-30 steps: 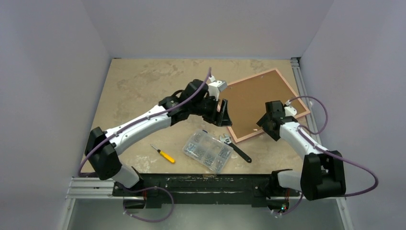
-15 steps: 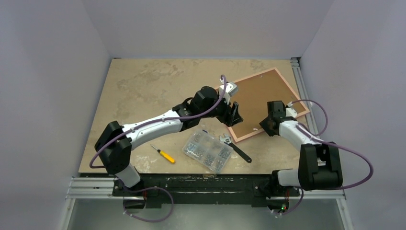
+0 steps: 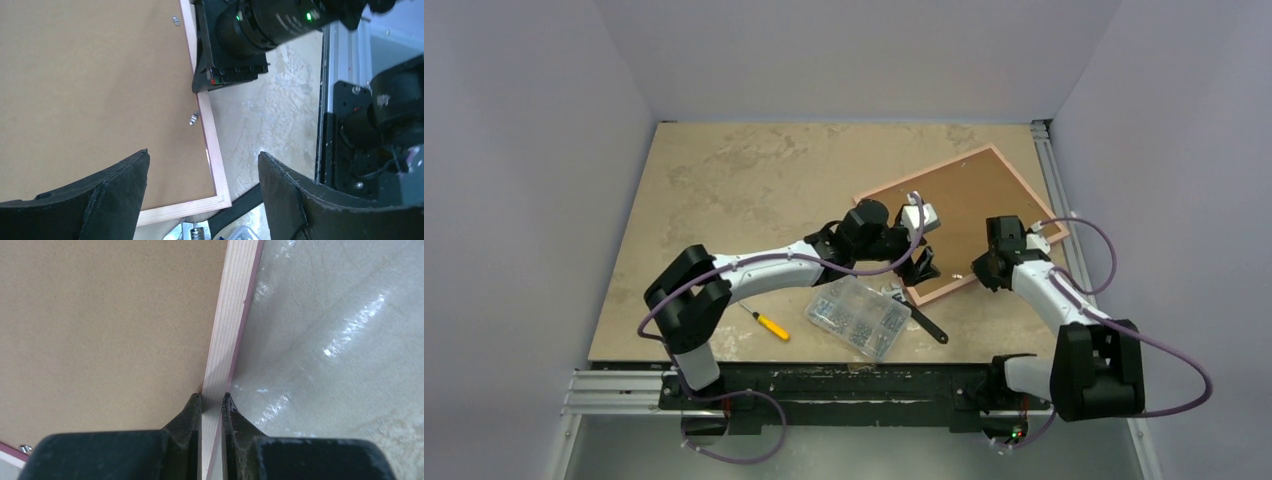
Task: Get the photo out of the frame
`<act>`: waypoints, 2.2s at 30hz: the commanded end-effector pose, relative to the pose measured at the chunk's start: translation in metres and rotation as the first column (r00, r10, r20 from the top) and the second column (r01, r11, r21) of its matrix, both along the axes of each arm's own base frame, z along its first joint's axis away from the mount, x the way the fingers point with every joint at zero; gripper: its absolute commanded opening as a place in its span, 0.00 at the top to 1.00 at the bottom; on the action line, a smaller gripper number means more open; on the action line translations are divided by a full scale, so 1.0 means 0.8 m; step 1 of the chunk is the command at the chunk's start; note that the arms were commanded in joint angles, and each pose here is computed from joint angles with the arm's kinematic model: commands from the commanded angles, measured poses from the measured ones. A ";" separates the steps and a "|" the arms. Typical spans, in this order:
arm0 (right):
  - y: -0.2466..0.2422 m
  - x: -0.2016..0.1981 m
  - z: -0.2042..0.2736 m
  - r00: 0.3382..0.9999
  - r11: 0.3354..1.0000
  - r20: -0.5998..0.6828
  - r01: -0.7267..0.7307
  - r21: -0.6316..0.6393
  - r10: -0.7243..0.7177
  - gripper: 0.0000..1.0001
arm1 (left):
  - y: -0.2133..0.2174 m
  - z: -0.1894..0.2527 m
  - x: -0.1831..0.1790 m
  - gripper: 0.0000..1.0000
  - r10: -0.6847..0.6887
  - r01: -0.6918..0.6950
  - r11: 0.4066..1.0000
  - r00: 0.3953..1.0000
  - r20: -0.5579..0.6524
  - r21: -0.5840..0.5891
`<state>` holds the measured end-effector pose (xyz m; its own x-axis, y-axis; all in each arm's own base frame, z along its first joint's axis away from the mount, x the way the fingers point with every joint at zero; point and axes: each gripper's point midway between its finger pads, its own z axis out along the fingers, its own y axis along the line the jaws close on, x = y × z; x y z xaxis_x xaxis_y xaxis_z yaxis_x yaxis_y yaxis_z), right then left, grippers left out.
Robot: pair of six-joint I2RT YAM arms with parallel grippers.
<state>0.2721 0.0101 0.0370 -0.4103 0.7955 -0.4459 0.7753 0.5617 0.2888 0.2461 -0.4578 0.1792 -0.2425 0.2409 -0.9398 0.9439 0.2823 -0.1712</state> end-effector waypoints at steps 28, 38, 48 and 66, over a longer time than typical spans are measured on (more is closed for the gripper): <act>0.024 0.024 0.086 0.998 0.993 0.065 0.016 0.115 -0.024 1.00 | -0.048 -0.104 0.026 0.04 -0.041 -0.399 0.847 0.609 0.792 0.351; 0.020 0.017 0.087 0.998 0.994 0.063 0.025 0.105 -0.031 1.00 | -0.053 -0.101 0.040 0.41 -0.008 -0.534 0.785 0.499 0.866 0.315; 0.025 0.025 0.132 0.947 0.965 0.183 -0.260 -0.041 0.263 0.68 | -0.044 -0.073 0.032 0.95 -0.004 -0.512 0.772 0.590 0.808 0.377; 0.008 0.030 0.197 0.877 0.966 0.427 -0.257 0.023 0.223 0.02 | -0.015 -0.016 -0.001 1.00 -0.021 -0.349 0.823 0.769 0.639 0.447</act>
